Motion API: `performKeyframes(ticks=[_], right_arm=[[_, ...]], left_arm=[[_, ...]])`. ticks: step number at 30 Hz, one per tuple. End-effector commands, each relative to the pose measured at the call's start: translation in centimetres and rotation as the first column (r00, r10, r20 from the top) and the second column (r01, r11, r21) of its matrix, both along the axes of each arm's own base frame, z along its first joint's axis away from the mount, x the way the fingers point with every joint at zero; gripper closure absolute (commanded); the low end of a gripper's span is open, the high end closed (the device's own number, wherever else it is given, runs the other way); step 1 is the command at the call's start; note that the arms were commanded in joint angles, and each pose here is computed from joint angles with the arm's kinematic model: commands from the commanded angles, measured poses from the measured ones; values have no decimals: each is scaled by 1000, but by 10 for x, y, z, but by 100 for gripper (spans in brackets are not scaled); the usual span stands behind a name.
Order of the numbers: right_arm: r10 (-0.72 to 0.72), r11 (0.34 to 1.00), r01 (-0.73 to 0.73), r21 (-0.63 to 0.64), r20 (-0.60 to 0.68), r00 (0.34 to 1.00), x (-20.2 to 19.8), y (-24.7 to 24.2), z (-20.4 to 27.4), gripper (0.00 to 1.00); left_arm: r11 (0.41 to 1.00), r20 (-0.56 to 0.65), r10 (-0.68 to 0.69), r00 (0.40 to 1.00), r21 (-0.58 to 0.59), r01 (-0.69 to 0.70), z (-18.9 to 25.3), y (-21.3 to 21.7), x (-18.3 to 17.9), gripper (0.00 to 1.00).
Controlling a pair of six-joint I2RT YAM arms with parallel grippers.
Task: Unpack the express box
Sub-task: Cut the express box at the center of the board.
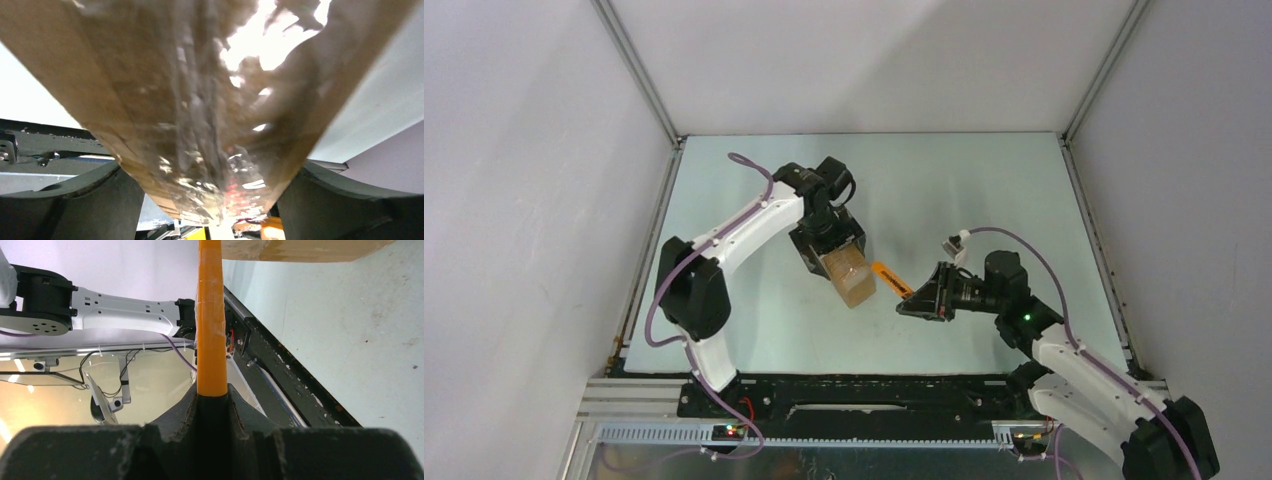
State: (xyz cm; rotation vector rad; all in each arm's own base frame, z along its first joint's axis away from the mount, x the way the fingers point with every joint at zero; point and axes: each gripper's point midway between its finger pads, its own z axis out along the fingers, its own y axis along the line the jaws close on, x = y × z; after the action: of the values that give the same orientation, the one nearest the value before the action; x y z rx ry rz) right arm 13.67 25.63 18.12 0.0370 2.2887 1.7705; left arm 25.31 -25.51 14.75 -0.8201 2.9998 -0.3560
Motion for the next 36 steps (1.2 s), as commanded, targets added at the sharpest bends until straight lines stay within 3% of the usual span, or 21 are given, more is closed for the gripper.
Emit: performKeyframes(ticks=[1,4,14,16,21,28,30,36], right_arm=[[2,1000,-3,4,63,998,-4,-10,18,100],[15,1000,-17,20,77,997,-9,-12,24,100],[9,995,-24,93,161,987,-8,-13,60,100],[-13,994,-8,113,190,982,-2,-13,74,100],[-44,990,12,140,224,974,13,-9,107,100],[-67,969,5,245,246,967,27,1,157,100],[-72,966,2,258,262,962,29,5,169,100],[-62,964,-14,266,277,959,27,19,185,100]], left_arm=[[998,22,-62,998,24,62,6,0,1,8],[997,105,-83,991,5,83,28,-2,14,1],[978,358,-150,922,-84,192,96,1,33,0],[964,454,-172,874,-107,245,121,3,29,0],[872,703,-188,686,-201,445,175,-5,1,0],[718,848,-151,508,-260,646,208,-26,-39,0],[692,868,-152,472,-247,678,214,-36,-47,0],[689,870,-157,467,-242,683,209,-54,-43,0]])
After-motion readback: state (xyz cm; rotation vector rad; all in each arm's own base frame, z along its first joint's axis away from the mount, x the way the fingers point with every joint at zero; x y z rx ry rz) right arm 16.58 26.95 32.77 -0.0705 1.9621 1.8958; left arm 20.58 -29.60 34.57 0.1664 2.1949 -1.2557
